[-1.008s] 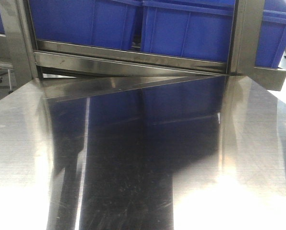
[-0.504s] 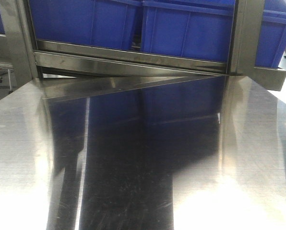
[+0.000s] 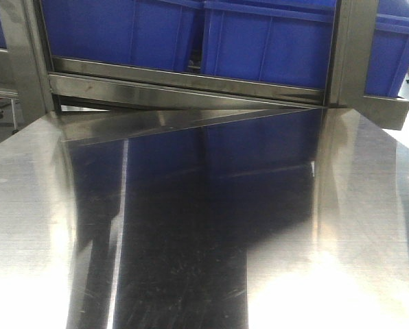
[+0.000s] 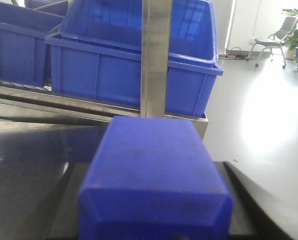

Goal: Pick and sort blue part to right shelf
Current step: 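Lift the blue part with the left gripper and pull it back, then drive the base through the aisle holding both blue parts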

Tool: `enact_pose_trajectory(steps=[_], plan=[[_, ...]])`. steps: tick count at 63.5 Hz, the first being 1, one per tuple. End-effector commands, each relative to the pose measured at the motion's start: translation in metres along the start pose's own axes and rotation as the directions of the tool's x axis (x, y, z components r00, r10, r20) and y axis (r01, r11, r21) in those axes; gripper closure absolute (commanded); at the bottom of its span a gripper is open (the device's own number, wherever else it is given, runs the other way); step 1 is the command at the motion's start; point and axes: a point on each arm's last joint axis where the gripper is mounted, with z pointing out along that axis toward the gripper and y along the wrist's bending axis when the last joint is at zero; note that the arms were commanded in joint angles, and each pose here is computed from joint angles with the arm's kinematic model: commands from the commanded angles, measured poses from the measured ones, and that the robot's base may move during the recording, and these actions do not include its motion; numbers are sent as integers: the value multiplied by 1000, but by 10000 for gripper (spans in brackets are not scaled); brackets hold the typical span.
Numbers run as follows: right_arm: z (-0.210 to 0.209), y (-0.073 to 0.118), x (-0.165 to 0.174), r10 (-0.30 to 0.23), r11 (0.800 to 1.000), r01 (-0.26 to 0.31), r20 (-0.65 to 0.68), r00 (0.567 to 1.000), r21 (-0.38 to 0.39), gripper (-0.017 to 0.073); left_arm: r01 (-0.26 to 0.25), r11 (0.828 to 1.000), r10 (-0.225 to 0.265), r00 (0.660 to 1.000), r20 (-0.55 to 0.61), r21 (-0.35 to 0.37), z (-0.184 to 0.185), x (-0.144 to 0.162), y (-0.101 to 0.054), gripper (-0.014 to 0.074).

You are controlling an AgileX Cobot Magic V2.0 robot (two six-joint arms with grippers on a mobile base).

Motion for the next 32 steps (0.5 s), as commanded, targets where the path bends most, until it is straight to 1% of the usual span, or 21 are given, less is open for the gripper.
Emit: enact_pose_trajectory(steps=[1, 32], plan=[[-1, 0, -17, -18, 1000, 18, 109, 994, 0, 148, 6, 1000, -8, 994, 105, 11, -2, -16, -2, 241], [-1, 0, -17, -18, 1000, 18, 109, 994, 0, 148, 6, 1000, -8, 994, 105, 11, -2, -16, -2, 241]])
